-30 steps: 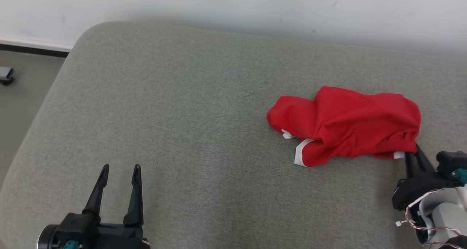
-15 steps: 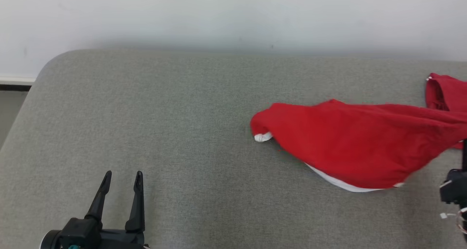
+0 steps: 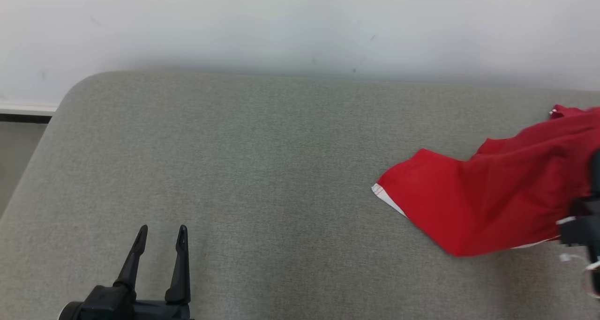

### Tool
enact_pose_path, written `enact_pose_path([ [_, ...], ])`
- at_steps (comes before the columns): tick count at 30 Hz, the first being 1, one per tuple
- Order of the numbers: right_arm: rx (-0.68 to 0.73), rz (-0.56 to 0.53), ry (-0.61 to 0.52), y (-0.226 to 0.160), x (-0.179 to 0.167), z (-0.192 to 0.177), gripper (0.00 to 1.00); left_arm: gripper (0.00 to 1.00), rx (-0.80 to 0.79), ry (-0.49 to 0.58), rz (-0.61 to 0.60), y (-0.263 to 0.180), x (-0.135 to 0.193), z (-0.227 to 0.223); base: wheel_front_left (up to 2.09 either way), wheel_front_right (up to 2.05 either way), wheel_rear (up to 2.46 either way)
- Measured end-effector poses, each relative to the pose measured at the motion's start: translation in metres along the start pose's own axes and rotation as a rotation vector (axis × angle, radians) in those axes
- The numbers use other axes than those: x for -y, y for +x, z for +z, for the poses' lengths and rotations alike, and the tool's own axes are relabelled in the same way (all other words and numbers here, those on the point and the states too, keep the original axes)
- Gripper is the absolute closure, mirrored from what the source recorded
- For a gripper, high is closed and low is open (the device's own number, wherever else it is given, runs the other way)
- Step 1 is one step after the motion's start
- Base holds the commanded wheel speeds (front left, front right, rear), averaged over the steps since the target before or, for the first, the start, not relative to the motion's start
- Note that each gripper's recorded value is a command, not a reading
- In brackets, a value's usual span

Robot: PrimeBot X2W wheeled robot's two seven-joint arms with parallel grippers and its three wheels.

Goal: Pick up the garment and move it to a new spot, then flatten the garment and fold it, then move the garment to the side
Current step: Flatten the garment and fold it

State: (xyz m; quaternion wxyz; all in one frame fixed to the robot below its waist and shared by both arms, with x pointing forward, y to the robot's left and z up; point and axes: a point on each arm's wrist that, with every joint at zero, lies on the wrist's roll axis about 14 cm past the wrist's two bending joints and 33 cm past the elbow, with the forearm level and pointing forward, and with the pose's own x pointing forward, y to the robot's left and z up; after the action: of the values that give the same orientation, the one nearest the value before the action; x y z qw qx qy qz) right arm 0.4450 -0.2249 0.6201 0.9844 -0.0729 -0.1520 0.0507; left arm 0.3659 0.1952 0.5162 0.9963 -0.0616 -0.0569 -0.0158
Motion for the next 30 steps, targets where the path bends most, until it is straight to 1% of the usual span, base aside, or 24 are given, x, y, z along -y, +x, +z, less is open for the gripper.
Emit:
enact_pose_path([
  [5,0.023,0.157,0.064,0.017,-0.064,0.004,1.0,0.0,-0.004,0.003,0.029,-0.005,-0.009,-0.001,0.0,0.0,0.0],
  [14,-0.022,0.431,0.209,0.034,-0.184,-0.016,1.0,0.0,-0.003,0.012,0.076,-0.009,-0.023,0.002,0.0,0.0,0.0],
  [19,-0.065,0.599,0.288,0.022,-0.26,-0.025,1.0,0.0,-0.015,0.014,0.109,-0.014,-0.032,-0.001,0.0,0.0,0.0],
  [22,-0.097,0.691,0.323,0.011,-0.3,-0.029,1.0,0.0,-0.025,0.015,0.124,-0.016,-0.036,-0.004,0.0,0.0,0.0],
  [25,-0.134,0.768,0.337,0.0,-0.33,-0.037,1.0,0.0,-0.033,0.015,0.13,-0.016,-0.038,-0.006,0.0,0.0,0.0],
  [28,-0.191,0.824,0.335,-0.009,-0.351,-0.051,1.0,0.0,-0.04,0.017,0.137,-0.015,-0.039,-0.008,0.0,0.0,0.0],
  [29,-0.191,0.824,0.335,-0.009,-0.351,-0.051,0.85,0.0,-0.04,0.017,0.137,-0.015,-0.039,-0.008,0.0,0.0,0.0],
  [30,-0.234,0.836,0.327,-0.014,-0.355,-0.061,0.67,0.0,-0.043,0.017,0.139,-0.015,-0.04,-0.009,0.0,0.0,0.0],
])
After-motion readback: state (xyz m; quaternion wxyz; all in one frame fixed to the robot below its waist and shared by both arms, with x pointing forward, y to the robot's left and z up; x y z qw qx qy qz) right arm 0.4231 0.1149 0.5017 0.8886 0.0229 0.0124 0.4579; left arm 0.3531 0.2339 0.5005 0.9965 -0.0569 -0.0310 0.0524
